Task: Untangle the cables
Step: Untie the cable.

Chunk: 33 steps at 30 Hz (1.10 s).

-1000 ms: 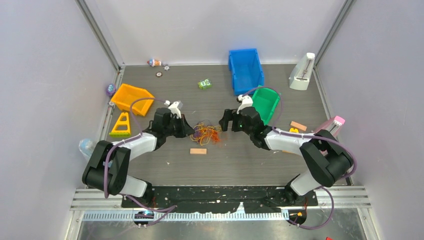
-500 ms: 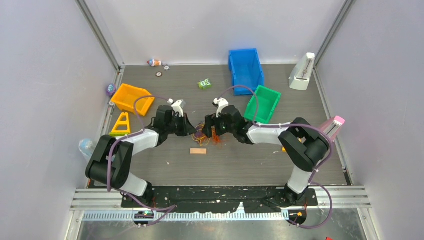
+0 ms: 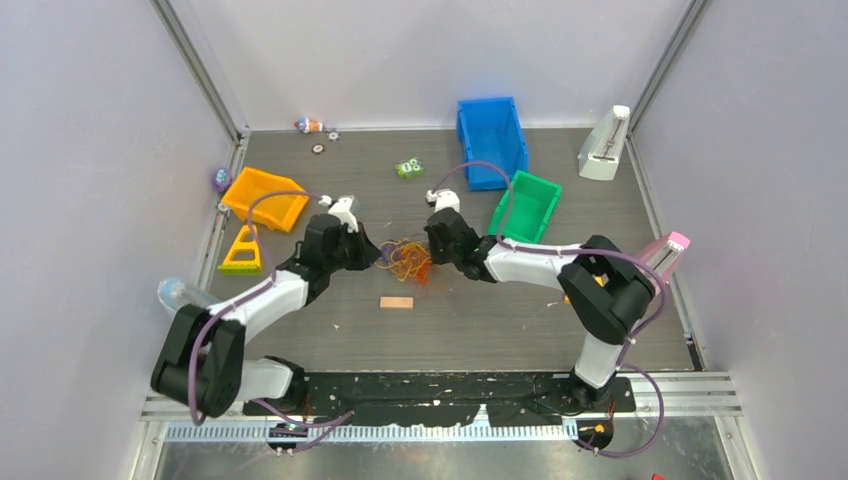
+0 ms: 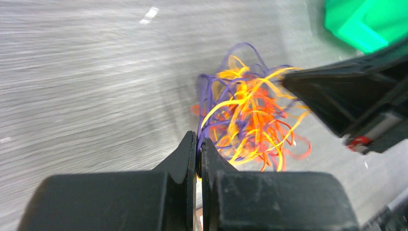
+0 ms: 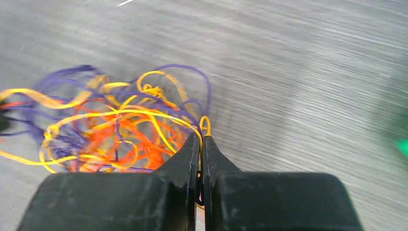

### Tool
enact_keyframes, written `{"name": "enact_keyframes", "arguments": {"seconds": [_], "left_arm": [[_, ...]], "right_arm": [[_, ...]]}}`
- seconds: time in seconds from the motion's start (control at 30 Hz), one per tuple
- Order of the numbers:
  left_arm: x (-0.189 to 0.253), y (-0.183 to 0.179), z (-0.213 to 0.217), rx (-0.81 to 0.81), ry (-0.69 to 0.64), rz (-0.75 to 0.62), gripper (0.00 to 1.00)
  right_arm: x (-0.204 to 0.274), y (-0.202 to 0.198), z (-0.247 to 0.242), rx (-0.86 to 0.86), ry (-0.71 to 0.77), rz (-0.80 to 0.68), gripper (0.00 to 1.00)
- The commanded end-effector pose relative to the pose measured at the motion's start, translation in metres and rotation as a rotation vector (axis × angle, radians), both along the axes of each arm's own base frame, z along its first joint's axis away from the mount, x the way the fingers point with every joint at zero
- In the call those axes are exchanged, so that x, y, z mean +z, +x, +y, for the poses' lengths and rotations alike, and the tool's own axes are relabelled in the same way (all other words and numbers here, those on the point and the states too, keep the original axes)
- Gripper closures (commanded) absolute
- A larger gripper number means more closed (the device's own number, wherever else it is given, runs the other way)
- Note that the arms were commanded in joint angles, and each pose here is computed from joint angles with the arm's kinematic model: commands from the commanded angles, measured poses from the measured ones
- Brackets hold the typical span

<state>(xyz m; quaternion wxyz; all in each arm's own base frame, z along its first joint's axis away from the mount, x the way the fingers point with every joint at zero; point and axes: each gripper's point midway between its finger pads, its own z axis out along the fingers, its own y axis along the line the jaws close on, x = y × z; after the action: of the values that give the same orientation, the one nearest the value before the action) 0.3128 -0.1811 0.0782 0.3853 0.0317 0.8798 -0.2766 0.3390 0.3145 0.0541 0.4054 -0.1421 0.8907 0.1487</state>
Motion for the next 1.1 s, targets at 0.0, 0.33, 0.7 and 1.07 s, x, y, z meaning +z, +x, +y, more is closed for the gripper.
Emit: {"name": "enact_keyframes", "arguments": {"seconds": [0.0, 0.33, 0.7, 1.07], "left_arm": [[0.007, 0.010, 0.062, 0.286, 0.156, -0.099, 1.00], [0.012, 0.005, 0.107, 0.522, 0.227, -0.142, 1.00], [0.022, -0.008, 0.147, 0.764, 0.236, -0.194, 1.00], [0.039, -0.006, 0.026, 0.061, 0.072, -0.285, 0.27]], "right_arm": [[0.029, 0.024, -0.078, -0.326, -0.106, -0.134, 0.95], [0.038, 0.023, -0.100, -0.434, -0.090, -0.168, 0.95], [0.042, 0.022, -0.129, -0.563, -0.113, -0.178, 0.91], [0.048, 0.003, -0.027, -0.003, 0.182, -0.147, 0.09]]}}
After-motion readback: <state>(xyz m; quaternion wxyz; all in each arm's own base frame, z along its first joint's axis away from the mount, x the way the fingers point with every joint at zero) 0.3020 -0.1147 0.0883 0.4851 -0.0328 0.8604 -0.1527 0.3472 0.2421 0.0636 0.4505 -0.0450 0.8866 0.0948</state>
